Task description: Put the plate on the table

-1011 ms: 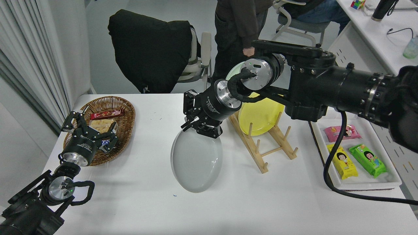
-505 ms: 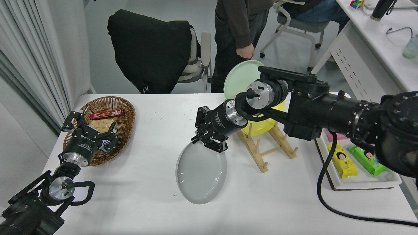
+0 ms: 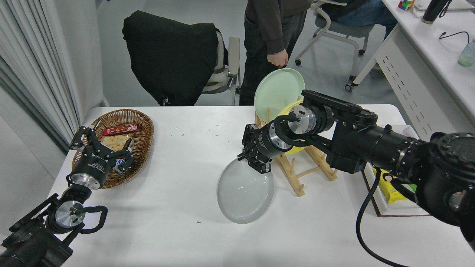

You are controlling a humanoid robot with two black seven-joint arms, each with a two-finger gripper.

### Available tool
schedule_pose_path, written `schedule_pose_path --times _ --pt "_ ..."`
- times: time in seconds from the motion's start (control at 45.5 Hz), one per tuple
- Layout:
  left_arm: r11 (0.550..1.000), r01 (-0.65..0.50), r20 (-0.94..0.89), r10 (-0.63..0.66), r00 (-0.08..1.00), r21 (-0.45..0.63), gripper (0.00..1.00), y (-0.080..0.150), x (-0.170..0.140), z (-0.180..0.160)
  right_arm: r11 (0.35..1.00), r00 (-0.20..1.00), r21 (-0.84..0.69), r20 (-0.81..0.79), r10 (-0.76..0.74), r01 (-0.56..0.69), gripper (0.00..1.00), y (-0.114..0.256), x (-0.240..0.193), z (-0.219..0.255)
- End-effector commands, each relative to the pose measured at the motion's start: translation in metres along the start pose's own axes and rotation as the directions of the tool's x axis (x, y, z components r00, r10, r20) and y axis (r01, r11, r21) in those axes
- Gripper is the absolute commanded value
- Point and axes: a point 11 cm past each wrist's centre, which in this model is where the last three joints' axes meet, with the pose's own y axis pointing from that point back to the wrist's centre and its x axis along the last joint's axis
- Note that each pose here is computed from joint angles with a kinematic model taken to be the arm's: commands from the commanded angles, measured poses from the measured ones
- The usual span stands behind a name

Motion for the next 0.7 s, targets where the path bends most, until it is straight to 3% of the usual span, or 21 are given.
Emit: schedule_pose_path --times 0.0,0.176,0.396,0.681 --pt "1.0 0.001 -0.001 -0.001 1.0 0.0 0.98 0.0 0.0 0.0 1.0 0.999 0.015 0.026 0.02 -0.02 0.0 -0.002 0.007 0.001" --pt "1.0 0.0 0.0 0.0 1.0 0.0 0.98 0.0 0.0 0.0 0.999 0.997 0.015 0.075 0.032 -0.034 0.0 -0.002 0.006 0.001" --pt "1.0 -0.002 0.001 0.002 1.0 0.0 0.98 0.0 0.0 0.0 0.985 0.926 0.096 0.338 -0.166 0.141 0.0 -0.004 -0.012 -0.002" --pt "1.0 0.001 -0.001 -0.001 1.0 0.0 0.98 0.0 0.0 0.0 0.997 0.856 0.017 0.511 -0.077 0.08 0.0 -0.015 0.001 0.018"
